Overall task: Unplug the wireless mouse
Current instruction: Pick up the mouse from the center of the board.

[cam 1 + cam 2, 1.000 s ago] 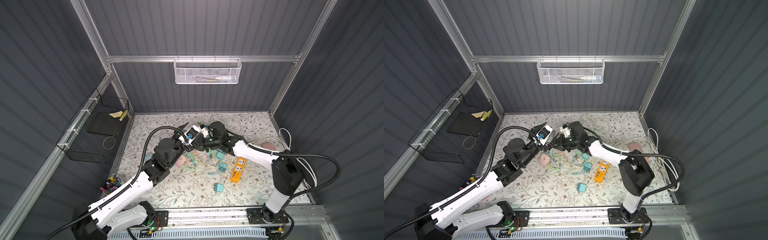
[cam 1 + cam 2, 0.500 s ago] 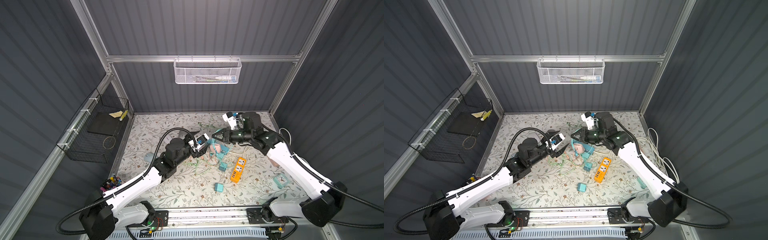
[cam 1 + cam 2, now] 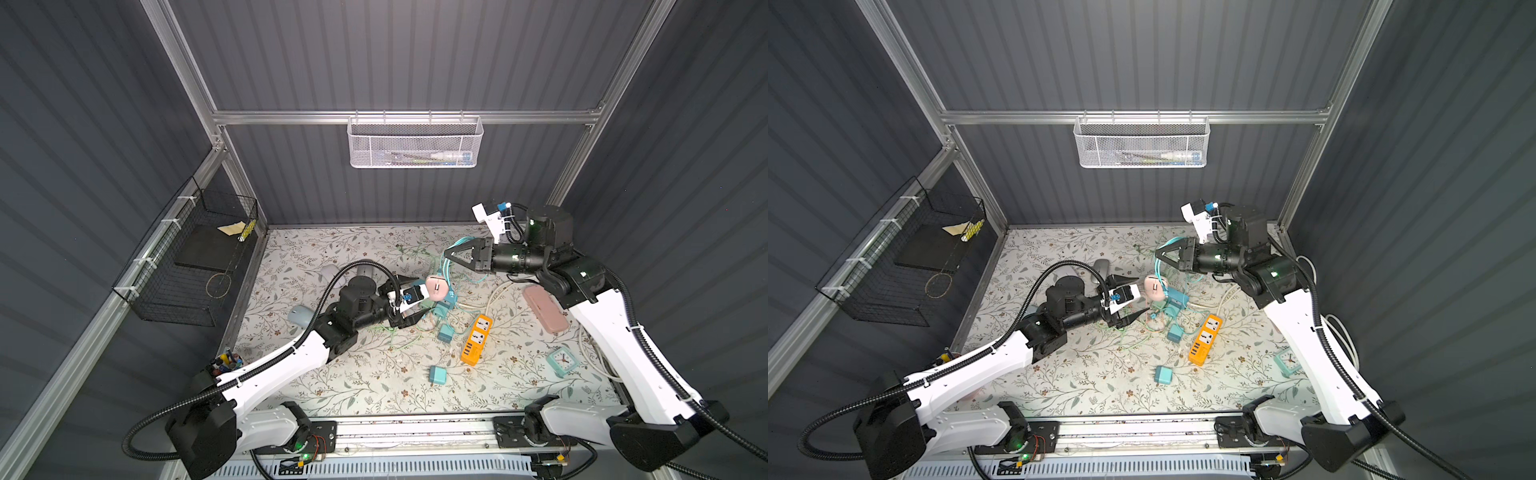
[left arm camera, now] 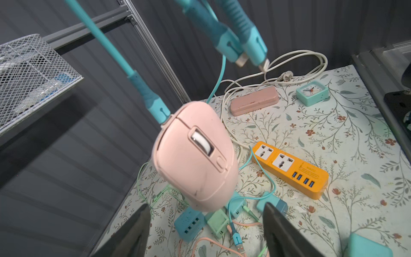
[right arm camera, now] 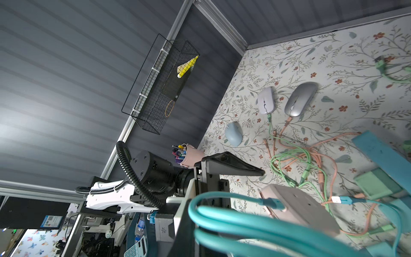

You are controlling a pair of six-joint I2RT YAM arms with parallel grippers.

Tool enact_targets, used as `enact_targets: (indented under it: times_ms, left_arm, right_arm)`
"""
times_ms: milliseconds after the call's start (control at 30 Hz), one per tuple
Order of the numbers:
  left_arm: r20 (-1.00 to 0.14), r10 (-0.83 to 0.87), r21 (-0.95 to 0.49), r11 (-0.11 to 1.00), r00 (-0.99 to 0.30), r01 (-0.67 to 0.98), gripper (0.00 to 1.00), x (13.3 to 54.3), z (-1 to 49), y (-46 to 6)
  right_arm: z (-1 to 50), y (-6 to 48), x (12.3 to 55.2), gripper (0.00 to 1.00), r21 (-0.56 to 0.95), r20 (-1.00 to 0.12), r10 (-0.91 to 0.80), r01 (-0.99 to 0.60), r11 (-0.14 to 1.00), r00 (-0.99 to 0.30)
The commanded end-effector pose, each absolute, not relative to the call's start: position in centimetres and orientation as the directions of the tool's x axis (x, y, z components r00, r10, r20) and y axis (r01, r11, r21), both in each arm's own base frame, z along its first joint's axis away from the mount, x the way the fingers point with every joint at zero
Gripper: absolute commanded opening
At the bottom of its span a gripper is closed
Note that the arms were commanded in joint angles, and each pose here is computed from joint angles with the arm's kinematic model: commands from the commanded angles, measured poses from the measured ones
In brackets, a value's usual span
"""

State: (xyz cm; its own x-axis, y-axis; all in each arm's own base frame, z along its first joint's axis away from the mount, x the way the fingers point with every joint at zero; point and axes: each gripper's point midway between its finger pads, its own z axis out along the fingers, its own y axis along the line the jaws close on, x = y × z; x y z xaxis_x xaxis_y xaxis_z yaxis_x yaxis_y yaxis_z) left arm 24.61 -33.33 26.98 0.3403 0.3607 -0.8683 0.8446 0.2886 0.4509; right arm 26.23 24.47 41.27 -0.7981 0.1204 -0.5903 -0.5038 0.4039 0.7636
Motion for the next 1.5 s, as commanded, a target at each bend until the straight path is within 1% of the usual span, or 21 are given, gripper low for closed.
enact_targets:
  times_ms: [0,267,333,467,500,533,600,667,700,900,1033,1133,1167,1200,1233,1267,1300,1467]
  left_arm:
    - [-0.874,0.346,0.441,0.272,0.341,0.855,0.80,24.7,27.2,-33.8]
    - [-0.884,0.329,0.425,0.268,0.332,0.864,0.82,24.5,27.5,-33.9]
    - [-0.892,0.299,0.413,0.239,0.338,0.879,0.83,23.7,27.8,-34.2]
    - [-0.905,0.249,0.396,0.193,0.346,0.898,0.82,22.5,28.5,-34.5]
    - [-0.909,0.238,0.388,0.174,0.343,0.905,0.79,22.1,28.6,-34.6]
    - [-0.911,0.228,0.383,0.154,0.344,0.911,0.70,21.7,28.7,-34.7]
    - [-0.916,0.210,0.369,0.113,0.341,0.923,0.40,21.0,28.9,-35.0]
    - [-0.918,0.205,0.363,0.084,0.340,0.928,0.17,20.6,29.1,-35.1]
    - [-0.919,0.206,0.358,0.079,0.336,0.930,0.00,20.6,29.1,-35.1]
    - [-0.918,0.191,0.369,0.093,0.347,0.925,0.00,20.5,29.9,-34.9]
    - [-0.916,0.202,0.373,0.100,0.348,0.923,0.00,20.5,29.9,-34.8]
    - [-0.915,0.211,0.372,0.112,0.344,0.921,0.00,20.8,29.9,-34.7]
    - [-0.916,0.215,0.371,0.128,0.340,0.920,0.10,21.1,30.0,-34.7]
    - [-0.916,0.217,0.372,0.148,0.337,0.916,0.37,21.4,30.0,-34.6]
    - [-0.916,0.218,0.374,0.169,0.336,0.912,0.59,21.7,30.2,-34.4]
    - [-0.916,0.220,0.377,0.190,0.335,0.906,0.76,22.0,30.2,-34.3]
    - [-0.915,0.225,0.379,0.203,0.334,0.903,0.81,22.1,30.2,-34.2]
    - [-0.911,0.249,0.389,0.248,0.330,0.887,0.81,23.0,30.2,-33.9]
  right_arm:
    - [43.4,25.1,25.4,0.00,0.777,-0.597,0.105,-0.542,0.319,-0.795]
    - [44.6,26.0,24.0,0.00,0.815,-0.566,0.053,-0.550,0.184,-0.822]
    - [45.0,26.2,23.7,0.00,0.815,-0.571,0.045,-0.560,0.152,-0.819]
    - [45.1,26.4,23.6,0.00,0.820,-0.565,0.037,-0.557,0.131,-0.824]
    - [45.1,26.4,23.7,0.00,0.821,-0.565,0.036,-0.557,0.128,-0.824]
    - [45.1,26.5,23.7,0.00,0.822,-0.563,0.036,-0.555,0.128,-0.826]
    - [45.2,26.5,23.9,0.00,0.821,-0.564,0.038,-0.556,0.131,-0.825]
    - [45.3,26.5,24.1,0.00,0.820,-0.566,0.040,-0.556,0.136,-0.824]
    - [45.3,26.6,24.2,0.00,0.821,-0.565,0.040,-0.555,0.135,-0.824]
    - [45.1,26.7,24.7,0.00,0.825,-0.556,0.045,-0.545,0.147,-0.830]
    - [44.4,26.4,24.9,0.00,0.815,-0.563,0.046,-0.545,0.196,-0.825]
    - [44.4,26.3,25.0,0.00,0.813,-0.563,0.050,-0.543,0.209,-0.825]
    - [44.4,26.3,24.9,0.00,0.813,-0.564,0.050,-0.543,0.210,-0.825]
    - [44.4,26.3,24.9,0.00,0.812,-0.565,0.051,-0.544,0.210,-0.824]
    - [44.5,26.2,24.8,0.00,0.812,-0.565,0.052,-0.544,0.210,-0.823]
    - [44.5,26.2,24.8,0.00,0.813,-0.564,0.053,-0.543,0.209,-0.824]
    - [44.5,26.2,24.7,0.00,0.814,-0.564,0.052,-0.543,0.208,-0.824]
    - [44.8,26.2,24.2,0.00,0.822,-0.556,0.051,-0.541,0.178,-0.829]
